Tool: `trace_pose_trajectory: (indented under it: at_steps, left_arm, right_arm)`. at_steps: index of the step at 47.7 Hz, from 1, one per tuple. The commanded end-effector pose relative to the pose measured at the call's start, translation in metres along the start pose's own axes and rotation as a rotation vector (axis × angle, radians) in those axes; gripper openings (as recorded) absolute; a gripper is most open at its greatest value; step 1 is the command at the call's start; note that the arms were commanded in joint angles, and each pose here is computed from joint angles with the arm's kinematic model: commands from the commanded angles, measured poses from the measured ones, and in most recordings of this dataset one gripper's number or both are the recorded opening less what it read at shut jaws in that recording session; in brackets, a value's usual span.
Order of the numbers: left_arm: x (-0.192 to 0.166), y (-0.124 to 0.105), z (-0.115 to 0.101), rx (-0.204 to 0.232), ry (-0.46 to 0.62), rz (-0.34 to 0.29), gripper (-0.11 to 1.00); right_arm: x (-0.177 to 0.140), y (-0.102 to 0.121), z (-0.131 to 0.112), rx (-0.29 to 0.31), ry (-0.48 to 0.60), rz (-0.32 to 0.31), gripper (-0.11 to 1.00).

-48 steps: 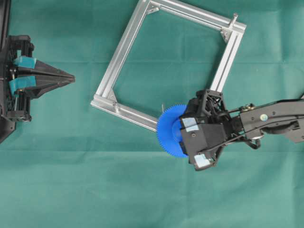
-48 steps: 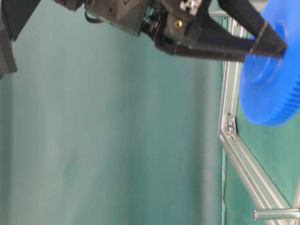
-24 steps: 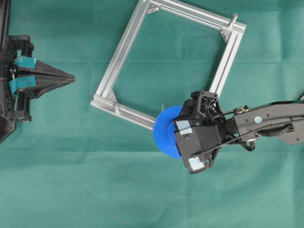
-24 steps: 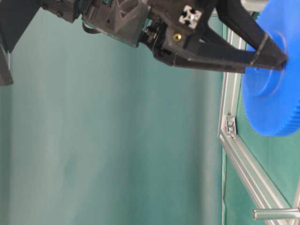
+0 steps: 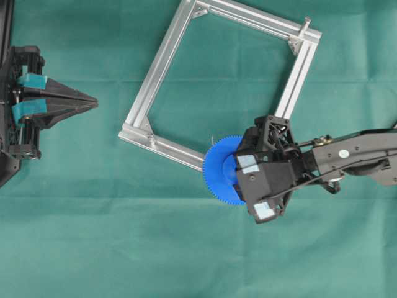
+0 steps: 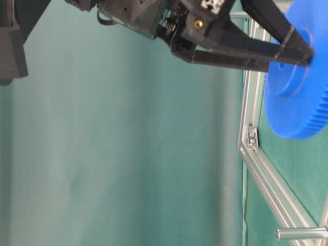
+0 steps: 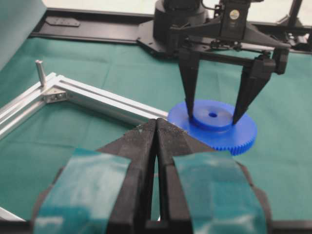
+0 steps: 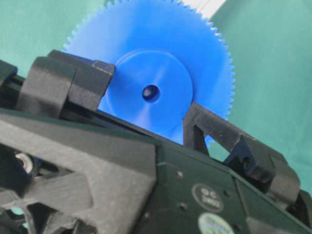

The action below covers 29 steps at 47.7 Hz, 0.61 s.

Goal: Find the location of the shaft and insert the gear.
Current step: 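Align the gear's center hole over the shaft with the right gripper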

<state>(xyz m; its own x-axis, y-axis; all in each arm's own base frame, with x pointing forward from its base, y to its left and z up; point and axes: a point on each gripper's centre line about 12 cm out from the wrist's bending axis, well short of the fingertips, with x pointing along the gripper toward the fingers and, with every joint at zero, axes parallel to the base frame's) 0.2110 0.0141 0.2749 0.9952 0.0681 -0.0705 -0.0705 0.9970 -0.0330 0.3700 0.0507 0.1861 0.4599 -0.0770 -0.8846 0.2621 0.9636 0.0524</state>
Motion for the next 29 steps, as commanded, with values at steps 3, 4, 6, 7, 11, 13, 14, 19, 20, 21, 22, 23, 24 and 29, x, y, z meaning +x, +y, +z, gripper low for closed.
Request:
trace_pose_trajectory:
  at_steps: [3,4,6,7,11,13,14,19,20,21,22,23,24,29]
  left_arm:
    - [0.0026,-0.001,0.0111,-0.001,-0.026,-0.004,0.0]
    - [0.0026,-0.001,0.0111,-0.003,-0.026,-0.004,0.0]
    - [0.0023,-0.001,0.0115,-0.003,-0.027,-0.004,0.0]
    - [0.0026,-0.001,0.0111,-0.001,-0.026,-0.004,0.0]
    - [0.0026,-0.001,0.0111,-0.003,-0.026,-0.004,0.0]
    - [0.0026,-0.001,0.0111,-0.003,-0.026,-0.004,0.0]
    - [0.0026,-0.001,0.0111,-0.001,-0.026,-0.004,0.0]
    - [0.0026,-0.001,0.0111,-0.001,-0.026,-0.004,0.0]
    - [0.0026,-0.001,0.0111,-0.003,-0.026,-0.004,0.0]
    - [0.0026,-0.001,0.0111,-0.001,-0.026,-0.004,0.0]
    - [0.0026,-0.001,0.0111,-0.003,-0.026,-0.004,0.0]
    - [0.0023,-0.001,0.0115,-0.003,-0.027,-0.004,0.0]
    - [0.0026,-0.001,0.0111,-0.003,-0.026,-0.004,0.0]
    - [0.0026,-0.001,0.0111,0.0,-0.026,-0.004,0.0]
  right_arm:
    - [-0.0087,-0.0126,0.001,0.028,-0.02,-0.007,0.68]
    - [-0.0088,-0.014,0.0005,0.029,-0.021,-0.008,0.68]
    - [-0.009,-0.0147,-0.0001,0.031,-0.023,-0.006,0.68]
    - [-0.0086,-0.0152,-0.0001,0.031,-0.024,-0.006,0.68]
    - [-0.0088,-0.0161,0.0003,0.036,-0.028,-0.004,0.68]
    - [-0.0092,-0.0164,0.001,0.036,-0.032,-0.002,0.69]
    - [-0.0087,-0.0163,0.001,0.036,-0.032,-0.002,0.68]
    - [-0.009,-0.0158,0.0022,0.035,-0.038,0.002,0.68]
    - [-0.0093,-0.0154,0.0028,0.037,-0.041,0.004,0.68]
    - [-0.0093,-0.0153,0.0029,0.038,-0.042,0.005,0.68]
    - [-0.0093,-0.015,0.0034,0.038,-0.046,0.008,0.68]
    - [-0.0096,-0.0146,0.0044,0.037,-0.051,0.01,0.68]
    - [-0.0096,-0.0143,0.0046,0.037,-0.053,0.013,0.68]
    - [-0.0092,-0.0126,0.0075,0.038,-0.066,0.021,0.68]
